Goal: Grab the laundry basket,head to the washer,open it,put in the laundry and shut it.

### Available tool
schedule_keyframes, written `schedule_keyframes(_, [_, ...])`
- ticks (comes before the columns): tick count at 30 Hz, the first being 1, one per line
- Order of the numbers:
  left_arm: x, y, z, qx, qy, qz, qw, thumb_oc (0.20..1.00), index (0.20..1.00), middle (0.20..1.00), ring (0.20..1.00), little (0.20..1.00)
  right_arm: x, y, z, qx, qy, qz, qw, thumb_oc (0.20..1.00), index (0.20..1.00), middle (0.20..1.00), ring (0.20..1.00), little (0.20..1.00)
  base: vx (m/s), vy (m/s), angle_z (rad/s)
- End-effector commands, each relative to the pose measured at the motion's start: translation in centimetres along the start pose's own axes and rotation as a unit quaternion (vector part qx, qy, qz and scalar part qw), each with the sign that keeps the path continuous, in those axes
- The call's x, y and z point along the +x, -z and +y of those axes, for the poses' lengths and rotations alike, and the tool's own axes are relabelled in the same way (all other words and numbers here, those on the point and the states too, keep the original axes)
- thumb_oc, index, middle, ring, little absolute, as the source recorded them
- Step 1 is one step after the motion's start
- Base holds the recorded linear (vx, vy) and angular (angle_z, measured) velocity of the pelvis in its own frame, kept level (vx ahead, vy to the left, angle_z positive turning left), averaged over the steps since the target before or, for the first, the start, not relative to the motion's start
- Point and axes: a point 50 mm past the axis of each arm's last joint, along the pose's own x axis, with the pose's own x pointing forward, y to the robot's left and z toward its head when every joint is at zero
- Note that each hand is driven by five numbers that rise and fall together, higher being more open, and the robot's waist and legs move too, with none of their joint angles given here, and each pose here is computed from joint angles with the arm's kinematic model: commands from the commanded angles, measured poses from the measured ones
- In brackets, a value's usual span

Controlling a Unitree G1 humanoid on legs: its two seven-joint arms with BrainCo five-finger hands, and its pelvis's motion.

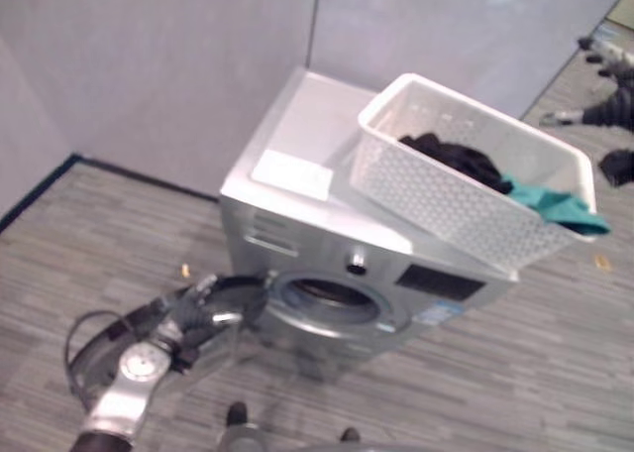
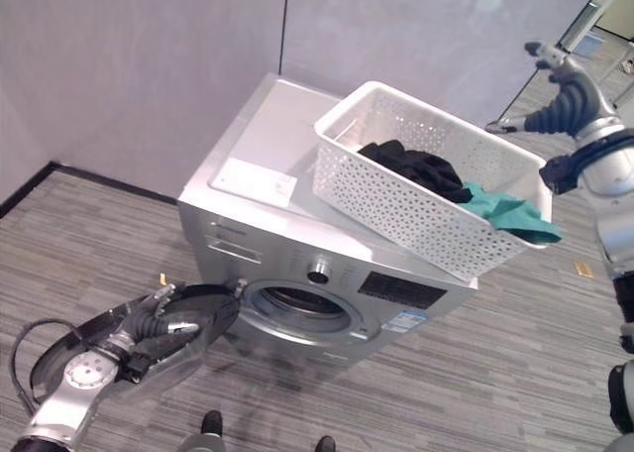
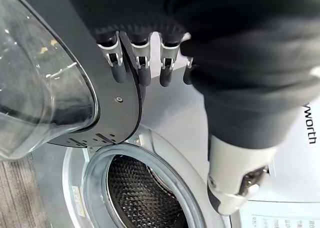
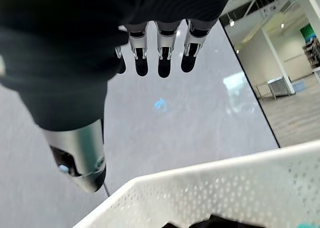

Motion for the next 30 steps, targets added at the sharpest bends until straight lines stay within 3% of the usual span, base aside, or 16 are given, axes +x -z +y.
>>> schedule_keyframes(1, [0.3,-0.6,-0.8,0.017,0.036,-0.012,0.999,1.000,1.000,1.000,1.000,1.000,0.1,-0.9,-3.1,-0.017,0.046,-0.011,0.999,1.000,1.000,1.000,1.000,1.000,0.04,0.185,0.04])
schedule_keyframes(6, [1.1,-1.1,-1.7,0.028,0.058,-0.016,0.998,1.000,1.000,1.000,1.000,1.000,-0.2,-0.1,-4.4,-0.015,0.068,0.010,0.998,1.000,1.000,1.000,1.000,1.000,0.08,0.192,0.25])
schedule_keyframes(15, [1.7,-2.0,-3.0,-0.005,0.068,-0.040,0.997,1.000,1.000,1.000,1.000,1.000,-0.5,0.0,-3.3,0.009,0.064,0.001,0.998,1.000,1.000,1.000,1.000,1.000,0.18,-0.071,0.45])
schedule_keyframes(23, [1.5,-2.0,-3.9,0.002,0.096,-0.039,0.995,1.000,1.000,1.000,1.000,1.000,-2.2,-0.5,-2.1,-0.015,0.003,-0.024,1.000,1.000,1.000,1.000,1.000,1.000,0.08,-0.113,0.28])
schedule_keyframes(30, [0.9,-2.3,-3.7,0.009,0.103,-0.051,0.993,1.000,1.000,1.000,1.000,1.000,-4.3,-2.8,-3.6,-0.041,-0.045,-0.073,0.995,1.000,1.000,1.000,1.000,1.000,-0.02,-0.050,-0.02])
